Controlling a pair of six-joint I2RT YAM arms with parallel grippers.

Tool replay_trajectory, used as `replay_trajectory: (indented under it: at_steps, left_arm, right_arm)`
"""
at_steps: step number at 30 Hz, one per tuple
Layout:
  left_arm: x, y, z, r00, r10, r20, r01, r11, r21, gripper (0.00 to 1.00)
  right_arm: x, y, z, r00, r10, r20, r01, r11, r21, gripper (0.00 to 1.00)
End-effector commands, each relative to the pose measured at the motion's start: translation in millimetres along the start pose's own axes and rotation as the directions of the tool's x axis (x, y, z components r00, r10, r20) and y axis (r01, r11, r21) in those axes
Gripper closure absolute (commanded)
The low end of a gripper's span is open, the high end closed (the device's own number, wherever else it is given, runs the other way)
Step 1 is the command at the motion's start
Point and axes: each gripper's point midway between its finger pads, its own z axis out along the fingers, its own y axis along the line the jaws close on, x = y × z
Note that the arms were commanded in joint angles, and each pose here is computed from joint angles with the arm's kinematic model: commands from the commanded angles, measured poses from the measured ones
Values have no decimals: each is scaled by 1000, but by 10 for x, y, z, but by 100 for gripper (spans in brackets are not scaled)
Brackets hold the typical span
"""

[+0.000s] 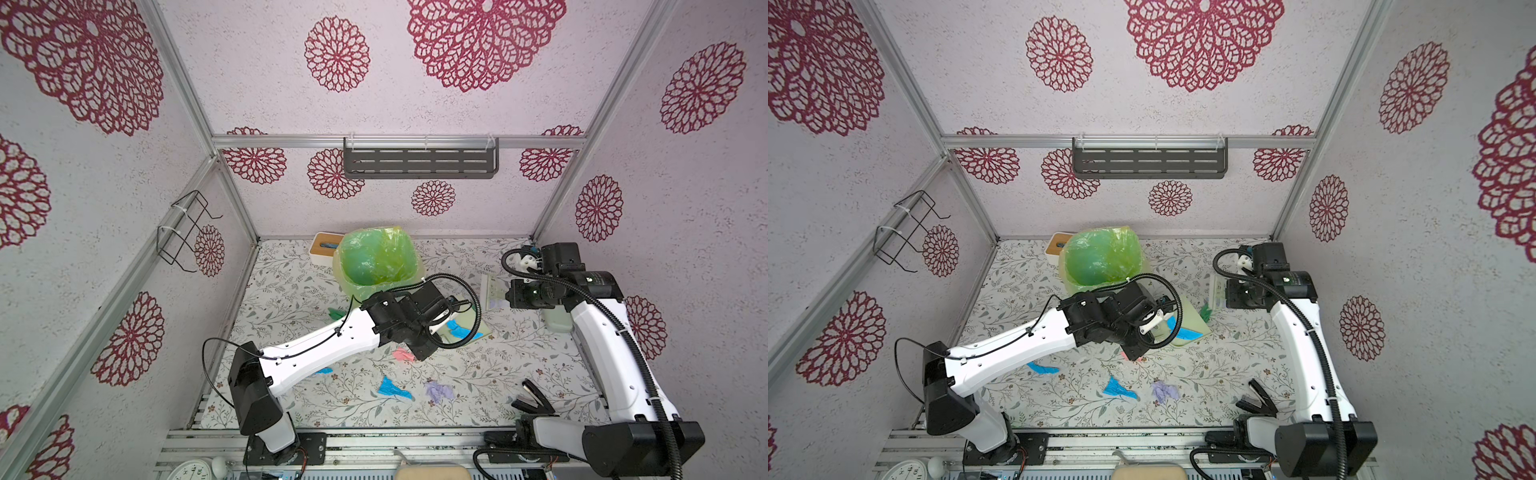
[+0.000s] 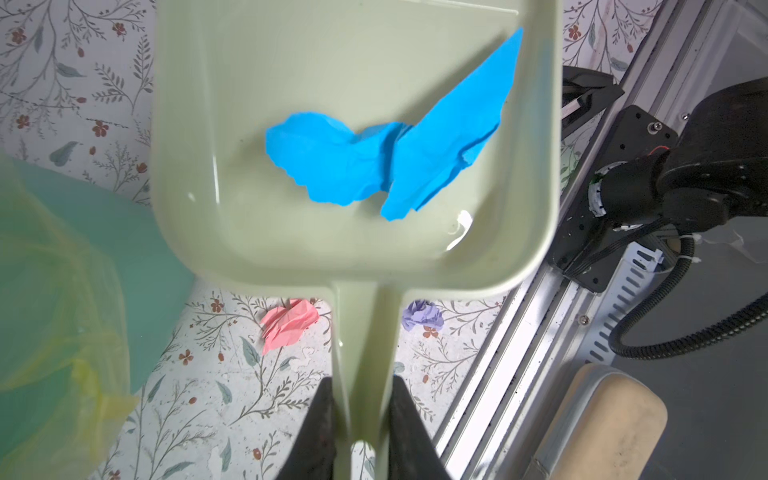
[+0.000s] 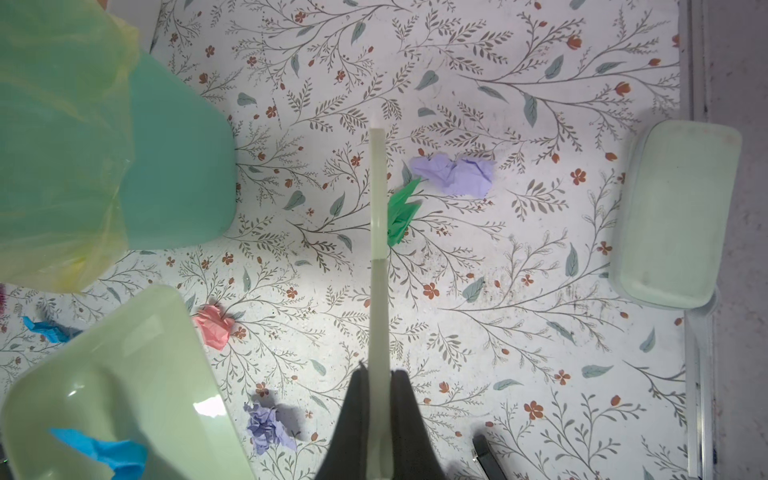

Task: Sweep away the paper scraps from the table
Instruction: 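Carry the dustpan to the bin with the left gripper while the right withdraws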

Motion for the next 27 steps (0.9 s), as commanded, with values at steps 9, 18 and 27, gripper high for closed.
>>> replay_trajectory:
  at_steps: [9, 18, 27]
  left_arm:
    - [-161, 172, -773, 996, -42, 83, 51, 992, -113, 92]
    - [-54, 650, -1264, 983, -136, 125, 163, 956, -242, 91]
    - [306, 1413, -1637, 953, -260, 155, 302, 848, -435, 91]
  right_arm:
    - [-58, 3, -134, 997, 28, 69, -26, 999, -33, 100]
    - [-92, 35, -104, 996, 38, 80, -33, 997, -67, 100]
    - [-136, 77, -14, 997, 36, 73, -29, 994, -106, 100]
